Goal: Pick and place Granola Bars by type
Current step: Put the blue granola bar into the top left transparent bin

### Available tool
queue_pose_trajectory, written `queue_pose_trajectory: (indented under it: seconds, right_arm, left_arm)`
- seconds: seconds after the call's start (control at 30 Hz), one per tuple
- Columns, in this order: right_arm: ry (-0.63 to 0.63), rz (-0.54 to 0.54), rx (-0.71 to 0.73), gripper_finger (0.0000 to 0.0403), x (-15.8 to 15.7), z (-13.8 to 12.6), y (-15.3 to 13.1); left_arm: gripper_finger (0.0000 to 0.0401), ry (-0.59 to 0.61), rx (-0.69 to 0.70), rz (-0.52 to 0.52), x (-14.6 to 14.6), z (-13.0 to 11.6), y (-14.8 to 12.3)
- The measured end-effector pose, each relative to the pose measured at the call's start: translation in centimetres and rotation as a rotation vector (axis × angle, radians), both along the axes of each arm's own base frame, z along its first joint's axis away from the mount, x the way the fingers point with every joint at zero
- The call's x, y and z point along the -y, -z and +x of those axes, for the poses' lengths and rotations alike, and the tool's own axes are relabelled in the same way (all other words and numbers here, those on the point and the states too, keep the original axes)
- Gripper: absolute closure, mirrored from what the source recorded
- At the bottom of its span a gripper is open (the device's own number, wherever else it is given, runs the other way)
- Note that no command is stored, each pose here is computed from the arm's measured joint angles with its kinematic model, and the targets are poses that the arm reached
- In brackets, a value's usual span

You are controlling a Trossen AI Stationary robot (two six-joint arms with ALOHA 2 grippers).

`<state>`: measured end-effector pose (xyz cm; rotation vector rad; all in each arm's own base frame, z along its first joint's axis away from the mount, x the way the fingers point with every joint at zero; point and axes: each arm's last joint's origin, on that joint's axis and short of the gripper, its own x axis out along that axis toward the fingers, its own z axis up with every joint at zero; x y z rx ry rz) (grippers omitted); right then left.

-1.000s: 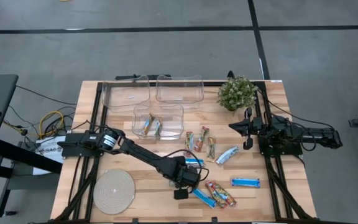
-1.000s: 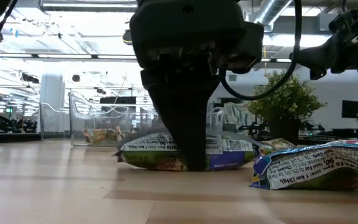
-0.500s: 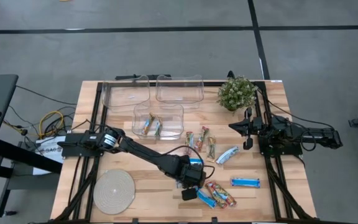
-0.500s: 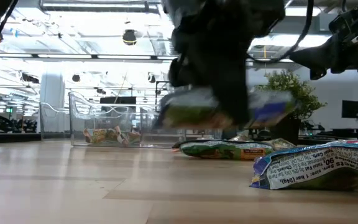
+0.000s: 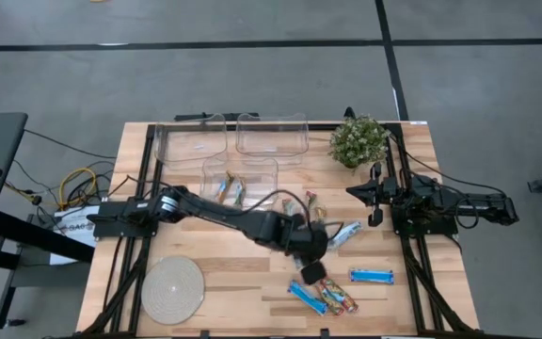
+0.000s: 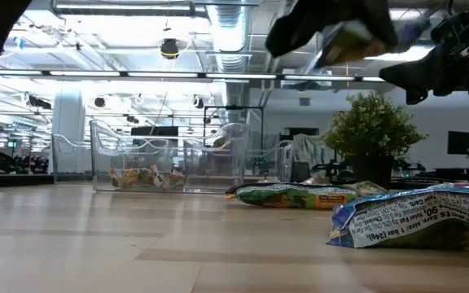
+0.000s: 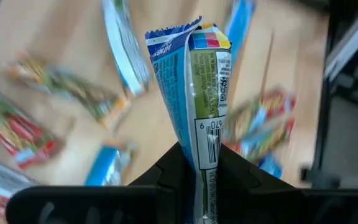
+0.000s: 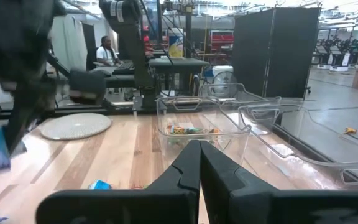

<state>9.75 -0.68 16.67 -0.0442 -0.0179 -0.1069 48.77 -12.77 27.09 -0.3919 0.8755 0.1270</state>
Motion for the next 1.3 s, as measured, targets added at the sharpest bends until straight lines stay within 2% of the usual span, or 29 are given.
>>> queue_pose_trajectory:
  seconds: [0.2, 0.43, 0.8, 0.93, 1.13, 1.3]
  right_arm:
    - [0.000, 0.000, 0.000, 0.0403, 0.0, 0.0, 0.0]
    - [0.000, 0.000, 0.001, 0.0403, 0.0, 0.0, 0.0]
    - [0.000, 0.000, 0.008, 0.0403, 0.0, 0.0, -0.1]
    - [0.000, 0.000, 0.008, 0.0403, 0.0, 0.0, -0.1]
    - [0.000, 0.000, 0.008, 0.0403, 0.0, 0.0, -0.1]
    - [0.000, -0.001, 0.008, 0.0403, 0.0, 0.0, -0.1]
  left_arm:
    - [0.0351, -0.080, 0.124, -0.024, -2.3, 0.7, -3.8]
    - [0.0351, -0.129, 0.265, -0.076, -4.1, 1.2, -6.1]
    - [0.0351, -0.147, 0.249, -0.065, -5.0, 1.2, -5.9]
    - [0.0351, -0.168, 0.196, -0.045, -5.9, 1.1, -5.4]
    - [0.0351, -0.201, 0.121, 0.033, -7.4, 0.4, -5.2]
    - [0.0351, -0.233, 0.061, 0.115, -9.2, -1.1, -6.4]
